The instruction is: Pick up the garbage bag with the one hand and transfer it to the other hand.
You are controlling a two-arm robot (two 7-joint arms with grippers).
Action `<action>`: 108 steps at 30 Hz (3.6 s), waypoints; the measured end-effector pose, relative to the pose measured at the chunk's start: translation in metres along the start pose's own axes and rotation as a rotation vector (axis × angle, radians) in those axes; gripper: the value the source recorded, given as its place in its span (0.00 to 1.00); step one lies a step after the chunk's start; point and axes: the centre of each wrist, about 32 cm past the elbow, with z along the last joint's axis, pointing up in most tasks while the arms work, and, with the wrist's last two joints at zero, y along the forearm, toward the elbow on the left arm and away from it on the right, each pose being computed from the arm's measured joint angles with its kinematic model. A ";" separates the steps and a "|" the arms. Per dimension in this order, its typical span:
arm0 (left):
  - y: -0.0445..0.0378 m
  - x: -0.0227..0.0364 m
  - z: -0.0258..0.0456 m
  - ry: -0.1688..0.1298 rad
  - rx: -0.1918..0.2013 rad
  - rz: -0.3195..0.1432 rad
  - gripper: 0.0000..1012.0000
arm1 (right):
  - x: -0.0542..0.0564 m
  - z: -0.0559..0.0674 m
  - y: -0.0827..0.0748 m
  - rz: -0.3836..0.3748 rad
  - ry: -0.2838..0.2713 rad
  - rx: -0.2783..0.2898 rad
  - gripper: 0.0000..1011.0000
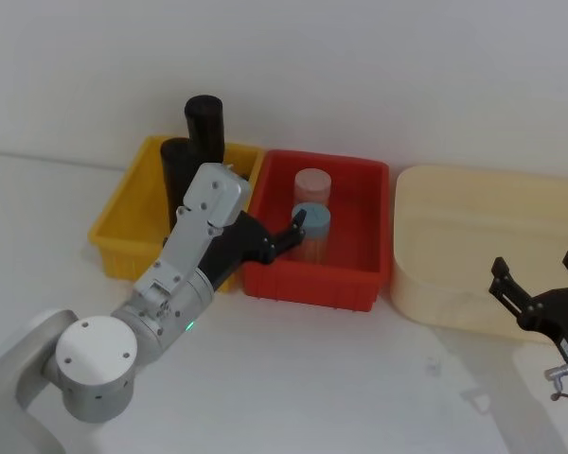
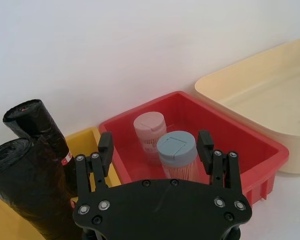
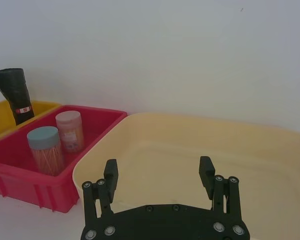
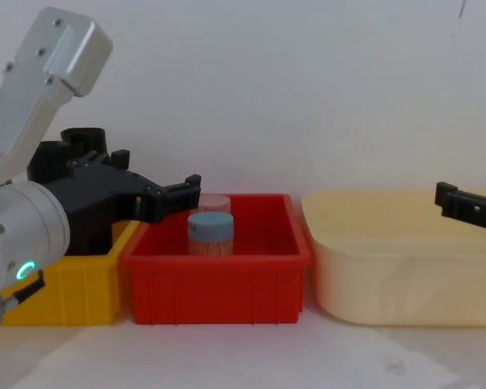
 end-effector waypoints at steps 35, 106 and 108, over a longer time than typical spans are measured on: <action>-0.0013 0.0070 0.0131 -0.033 0.006 -0.033 0.99 | 0.006 0.012 0.010 0.037 0.001 -0.029 0.99; 0.0452 0.1585 -0.0124 0.245 0.141 -0.093 0.99 | -0.021 0.057 0.077 0.229 0.105 -0.060 0.99; 0.0400 0.1592 -0.0120 0.243 0.137 -0.098 0.99 | -0.019 0.056 0.077 0.228 0.107 -0.061 0.99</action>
